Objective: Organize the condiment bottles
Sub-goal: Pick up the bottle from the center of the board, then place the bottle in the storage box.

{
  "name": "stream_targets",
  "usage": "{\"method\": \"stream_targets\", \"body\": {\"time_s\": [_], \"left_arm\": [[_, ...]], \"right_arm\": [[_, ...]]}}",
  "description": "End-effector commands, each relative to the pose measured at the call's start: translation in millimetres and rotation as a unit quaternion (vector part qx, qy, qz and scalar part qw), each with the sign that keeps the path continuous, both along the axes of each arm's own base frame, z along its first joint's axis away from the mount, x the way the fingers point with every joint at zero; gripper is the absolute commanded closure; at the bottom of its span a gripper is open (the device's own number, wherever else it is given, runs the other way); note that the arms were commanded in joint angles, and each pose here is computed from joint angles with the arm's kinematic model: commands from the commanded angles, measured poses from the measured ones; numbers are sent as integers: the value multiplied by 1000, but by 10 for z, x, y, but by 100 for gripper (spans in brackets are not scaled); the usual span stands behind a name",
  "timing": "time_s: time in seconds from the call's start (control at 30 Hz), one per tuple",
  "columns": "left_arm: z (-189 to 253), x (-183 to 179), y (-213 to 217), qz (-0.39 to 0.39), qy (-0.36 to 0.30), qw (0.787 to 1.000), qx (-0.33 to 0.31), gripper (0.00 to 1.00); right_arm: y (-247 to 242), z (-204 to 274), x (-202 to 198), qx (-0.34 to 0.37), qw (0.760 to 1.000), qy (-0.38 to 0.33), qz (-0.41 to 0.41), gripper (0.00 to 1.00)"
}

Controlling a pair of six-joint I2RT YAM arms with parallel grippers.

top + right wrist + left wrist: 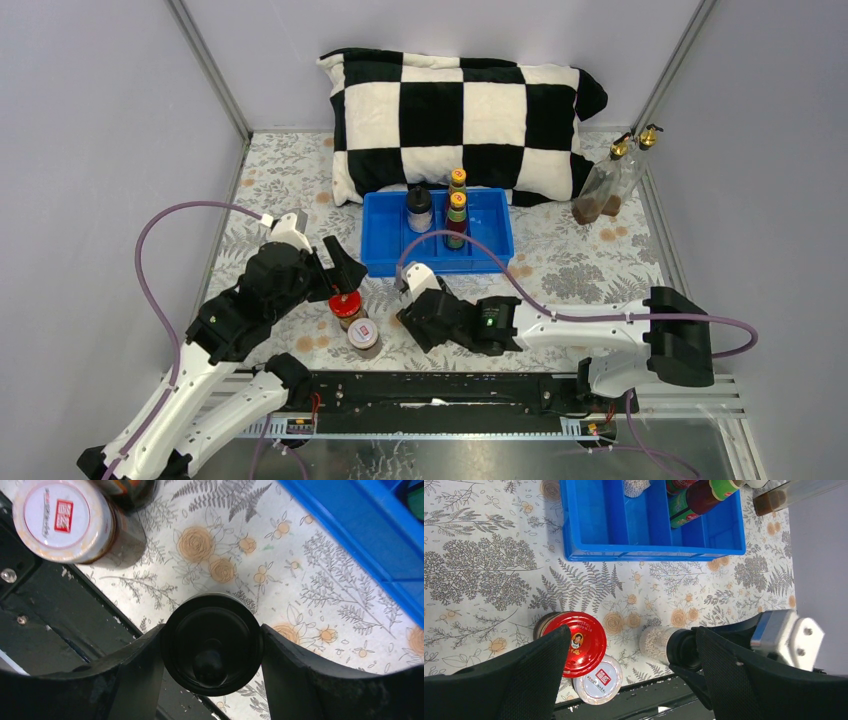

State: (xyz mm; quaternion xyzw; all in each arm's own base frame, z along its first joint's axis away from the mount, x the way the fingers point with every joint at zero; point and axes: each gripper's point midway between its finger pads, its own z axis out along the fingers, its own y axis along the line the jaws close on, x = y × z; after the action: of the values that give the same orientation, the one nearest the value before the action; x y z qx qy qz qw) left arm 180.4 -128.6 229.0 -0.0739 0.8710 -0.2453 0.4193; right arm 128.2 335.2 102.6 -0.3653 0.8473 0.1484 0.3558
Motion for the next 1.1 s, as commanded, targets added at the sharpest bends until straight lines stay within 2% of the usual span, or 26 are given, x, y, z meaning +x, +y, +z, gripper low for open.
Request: {"method": "stream_targets", "body": {"time_s": [0.0, 0.33, 0.6, 0.77, 1.07], "left_arm": [[106, 9, 5, 2, -17, 1000, -7, 1], [76, 20, -55, -7, -14, 1000, -15, 1], [70, 13, -35, -5, -17, 1000, -12, 1], [54, 10, -48, -8, -13, 1000, -12, 1], [73, 19, -43, -9, -15, 1000, -8, 1]], "right_arm": [[139, 644, 295, 66, 996, -42, -33, 36], [89, 1369, 930, 103, 989, -77, -75, 36], [212, 1722, 1559, 113, 986, -92, -86, 37], [239, 1723, 1889, 105, 986, -89, -96, 38], [164, 1412, 2208, 98, 986, -66, -115, 38]]}}
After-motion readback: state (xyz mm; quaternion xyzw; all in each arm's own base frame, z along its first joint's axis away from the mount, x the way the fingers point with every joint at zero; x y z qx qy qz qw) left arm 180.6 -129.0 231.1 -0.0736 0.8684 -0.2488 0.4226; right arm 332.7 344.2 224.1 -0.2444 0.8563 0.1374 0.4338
